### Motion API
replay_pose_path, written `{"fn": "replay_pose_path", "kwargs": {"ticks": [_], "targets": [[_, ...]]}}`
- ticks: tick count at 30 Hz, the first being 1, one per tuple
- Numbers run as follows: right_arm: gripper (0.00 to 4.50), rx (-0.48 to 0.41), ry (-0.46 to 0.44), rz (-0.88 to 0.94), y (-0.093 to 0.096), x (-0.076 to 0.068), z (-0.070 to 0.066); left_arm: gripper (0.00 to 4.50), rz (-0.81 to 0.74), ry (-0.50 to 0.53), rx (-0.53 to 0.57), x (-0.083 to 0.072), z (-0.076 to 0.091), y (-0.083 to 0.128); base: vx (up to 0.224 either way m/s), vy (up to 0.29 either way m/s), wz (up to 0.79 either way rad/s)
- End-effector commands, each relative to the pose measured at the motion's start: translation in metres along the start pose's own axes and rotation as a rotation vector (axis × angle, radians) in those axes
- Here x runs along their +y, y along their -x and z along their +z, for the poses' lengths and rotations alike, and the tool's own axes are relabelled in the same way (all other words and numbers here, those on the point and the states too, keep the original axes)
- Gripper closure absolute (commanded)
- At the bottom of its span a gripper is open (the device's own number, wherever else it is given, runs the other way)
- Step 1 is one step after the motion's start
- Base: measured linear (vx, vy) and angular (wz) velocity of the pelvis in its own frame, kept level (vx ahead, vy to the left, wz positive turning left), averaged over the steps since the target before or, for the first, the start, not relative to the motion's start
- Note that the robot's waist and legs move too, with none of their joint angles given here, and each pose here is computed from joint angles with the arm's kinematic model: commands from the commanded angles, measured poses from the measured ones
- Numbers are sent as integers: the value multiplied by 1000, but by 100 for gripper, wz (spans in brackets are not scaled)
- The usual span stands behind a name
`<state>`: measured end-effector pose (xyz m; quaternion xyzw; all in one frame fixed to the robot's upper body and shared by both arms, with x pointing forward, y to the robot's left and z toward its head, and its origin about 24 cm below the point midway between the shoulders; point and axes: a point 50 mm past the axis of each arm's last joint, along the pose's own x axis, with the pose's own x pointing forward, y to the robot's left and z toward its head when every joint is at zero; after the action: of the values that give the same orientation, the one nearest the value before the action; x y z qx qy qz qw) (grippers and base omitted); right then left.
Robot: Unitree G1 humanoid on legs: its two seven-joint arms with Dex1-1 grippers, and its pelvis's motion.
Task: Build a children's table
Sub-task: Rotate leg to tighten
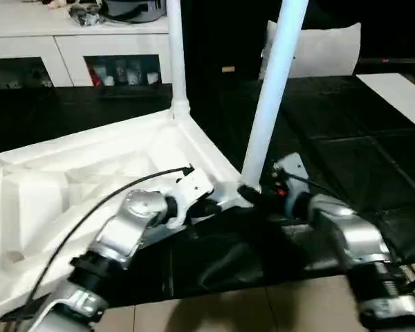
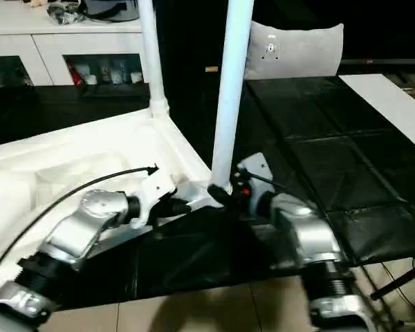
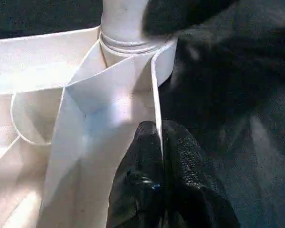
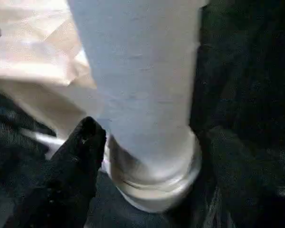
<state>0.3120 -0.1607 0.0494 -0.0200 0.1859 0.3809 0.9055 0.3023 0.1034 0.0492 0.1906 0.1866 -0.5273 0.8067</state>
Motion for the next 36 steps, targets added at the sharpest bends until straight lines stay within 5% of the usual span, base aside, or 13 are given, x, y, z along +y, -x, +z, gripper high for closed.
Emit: {"fn": "replay_pose_path", "kwargs": {"ticks": [1,11,15,28,36], "targets": [[56,1,48,81,5,3,5,450,-97,-76,-10,-6,3,0,0,0,0],[56,56,161,406,26,10,11,450,-341,-192,75,-10,-8,25,0,0,0],[89,75,150,516,29,18,7,450,-397,-225,103,-12,-10,28,0,0,0],[213,94,110,604,26,26,-2,450,-425,-259,122,-13,-13,28,0,0,0],[242,84,78,625,26,31,-5,450,-422,-230,106,-15,-14,28,0,0,0]]}}
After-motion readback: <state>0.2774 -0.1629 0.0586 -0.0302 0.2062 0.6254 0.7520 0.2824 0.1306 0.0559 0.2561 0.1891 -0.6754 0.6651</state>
